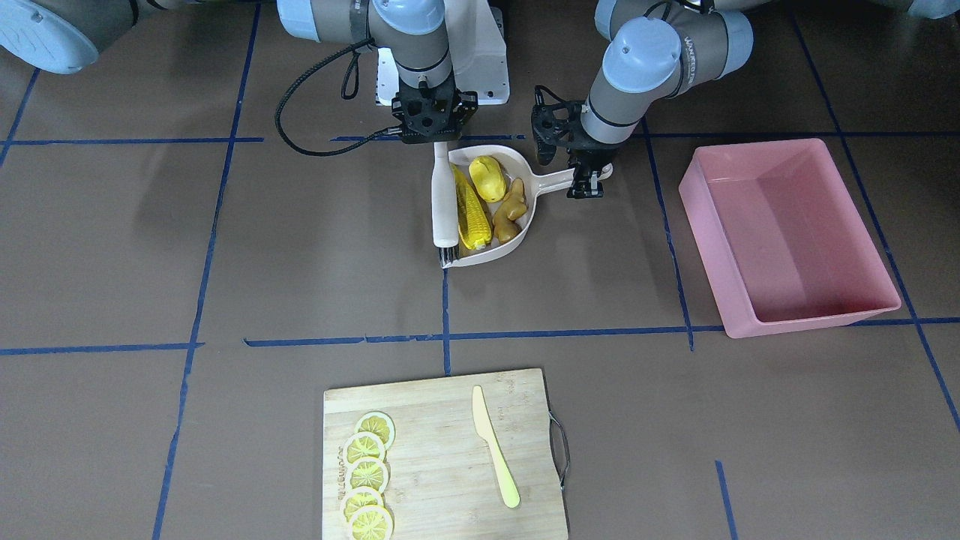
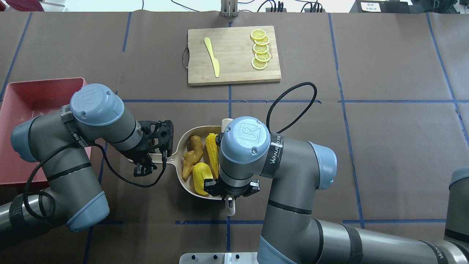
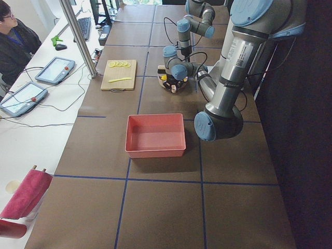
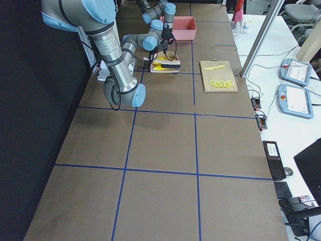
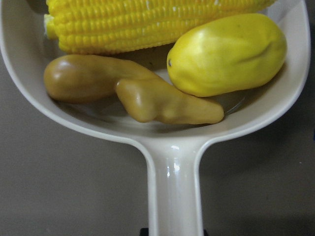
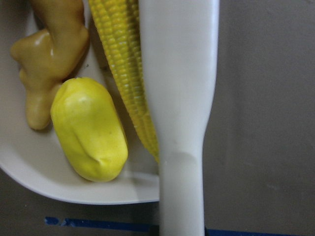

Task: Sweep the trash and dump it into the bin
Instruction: 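Sweep the corn, potato and ginger into the dustpan with the brush, then lift the brush away from the dustpan with the right gripper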

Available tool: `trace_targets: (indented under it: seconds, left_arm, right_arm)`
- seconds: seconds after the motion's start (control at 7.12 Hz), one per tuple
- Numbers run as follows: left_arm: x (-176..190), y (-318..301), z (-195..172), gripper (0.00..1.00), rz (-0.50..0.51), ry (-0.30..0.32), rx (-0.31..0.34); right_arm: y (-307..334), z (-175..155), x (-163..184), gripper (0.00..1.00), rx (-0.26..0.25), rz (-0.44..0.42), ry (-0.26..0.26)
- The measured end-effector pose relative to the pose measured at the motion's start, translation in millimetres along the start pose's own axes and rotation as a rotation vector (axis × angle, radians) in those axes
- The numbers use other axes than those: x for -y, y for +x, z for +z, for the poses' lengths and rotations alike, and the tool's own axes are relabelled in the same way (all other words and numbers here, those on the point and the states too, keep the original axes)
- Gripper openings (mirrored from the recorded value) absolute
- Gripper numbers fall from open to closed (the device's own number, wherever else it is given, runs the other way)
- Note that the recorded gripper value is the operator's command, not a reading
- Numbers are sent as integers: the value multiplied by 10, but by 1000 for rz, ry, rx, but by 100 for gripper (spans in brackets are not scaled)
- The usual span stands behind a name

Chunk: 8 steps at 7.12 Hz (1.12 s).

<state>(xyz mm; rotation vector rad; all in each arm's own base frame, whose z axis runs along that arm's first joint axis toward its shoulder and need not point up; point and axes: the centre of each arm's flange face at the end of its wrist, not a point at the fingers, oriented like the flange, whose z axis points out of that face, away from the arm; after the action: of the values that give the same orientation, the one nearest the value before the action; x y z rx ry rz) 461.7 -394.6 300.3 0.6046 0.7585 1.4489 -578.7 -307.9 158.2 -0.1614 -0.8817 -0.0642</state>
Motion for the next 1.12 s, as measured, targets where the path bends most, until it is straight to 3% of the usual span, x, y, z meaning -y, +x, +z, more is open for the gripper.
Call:
trace_targets:
  seconds: [0.7,1.12]
  left_arm:
    - [-126,-47,287,0,3,72,-75]
    - [-131,-29,233,0,-23,100,-142]
  right_arm:
    - [108,-498,0,0,16,16,17]
    - [487,-977,216,0,63,57,16]
